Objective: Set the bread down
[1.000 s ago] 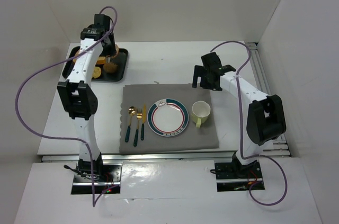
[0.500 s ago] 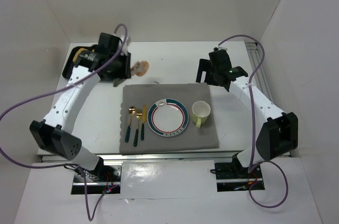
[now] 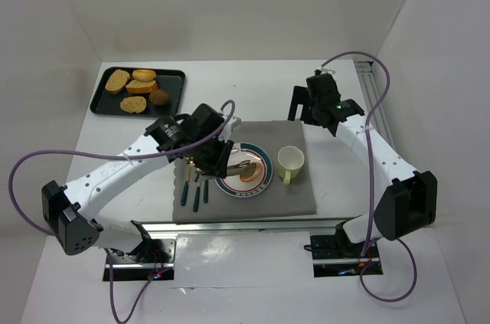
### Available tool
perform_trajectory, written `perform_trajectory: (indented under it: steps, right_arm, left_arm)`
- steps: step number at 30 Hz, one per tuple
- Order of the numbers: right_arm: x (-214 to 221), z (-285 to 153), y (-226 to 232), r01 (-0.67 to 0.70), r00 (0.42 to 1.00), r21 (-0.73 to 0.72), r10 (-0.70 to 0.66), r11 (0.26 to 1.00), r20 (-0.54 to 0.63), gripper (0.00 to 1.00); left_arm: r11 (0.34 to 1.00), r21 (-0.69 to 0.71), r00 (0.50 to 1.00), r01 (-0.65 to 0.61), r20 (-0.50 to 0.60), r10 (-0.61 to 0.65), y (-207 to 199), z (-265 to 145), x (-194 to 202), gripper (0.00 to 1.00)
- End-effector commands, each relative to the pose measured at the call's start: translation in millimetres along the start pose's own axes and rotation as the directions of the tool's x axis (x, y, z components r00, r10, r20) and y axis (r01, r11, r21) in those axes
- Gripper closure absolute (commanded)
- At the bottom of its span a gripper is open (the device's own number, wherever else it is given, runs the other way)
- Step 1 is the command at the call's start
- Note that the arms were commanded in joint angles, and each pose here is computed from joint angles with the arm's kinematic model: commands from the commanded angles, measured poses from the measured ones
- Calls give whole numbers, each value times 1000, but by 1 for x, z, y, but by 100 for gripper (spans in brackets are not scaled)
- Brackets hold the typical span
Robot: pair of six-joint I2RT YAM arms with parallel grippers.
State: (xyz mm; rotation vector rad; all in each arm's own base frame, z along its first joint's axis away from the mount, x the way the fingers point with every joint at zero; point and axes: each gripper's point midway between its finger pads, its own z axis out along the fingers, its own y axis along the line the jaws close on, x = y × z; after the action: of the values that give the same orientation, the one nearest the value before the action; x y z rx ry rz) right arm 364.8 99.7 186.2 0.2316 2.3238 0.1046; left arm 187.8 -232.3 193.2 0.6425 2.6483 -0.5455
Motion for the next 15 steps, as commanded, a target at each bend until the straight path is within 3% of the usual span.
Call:
perform_trajectory:
  steps: [1, 3, 5, 11, 15]
  right_arm:
    - [-4, -6, -3, -5, 1000, 1, 5, 1000, 24, 0]
    - [-2, -6, -4, -3, 1000, 5, 2, 1000, 16, 0]
    - [-2, -6, -5, 7, 1000, 5, -7, 1000, 16, 0]
    - [-1, -3, -2, 7, 1000, -4, -7, 1000, 13, 0]
    - [1, 0, -1, 9, 1000, -8, -9, 1000, -1, 0]
  left_arm:
    - [1000, 27, 998, 2, 67, -4, -18, 3, -17, 64]
    - [1000, -10, 999, -11, 50, 11, -19, -4, -19, 48]
    - [999, -46, 998, -29, 62, 32, -16, -12, -28, 42]
    - [995, -82, 997, -49, 56, 53, -9, -29, -34, 42]
    - [991, -134, 993, -15, 114, 31, 8, -42, -52, 46]
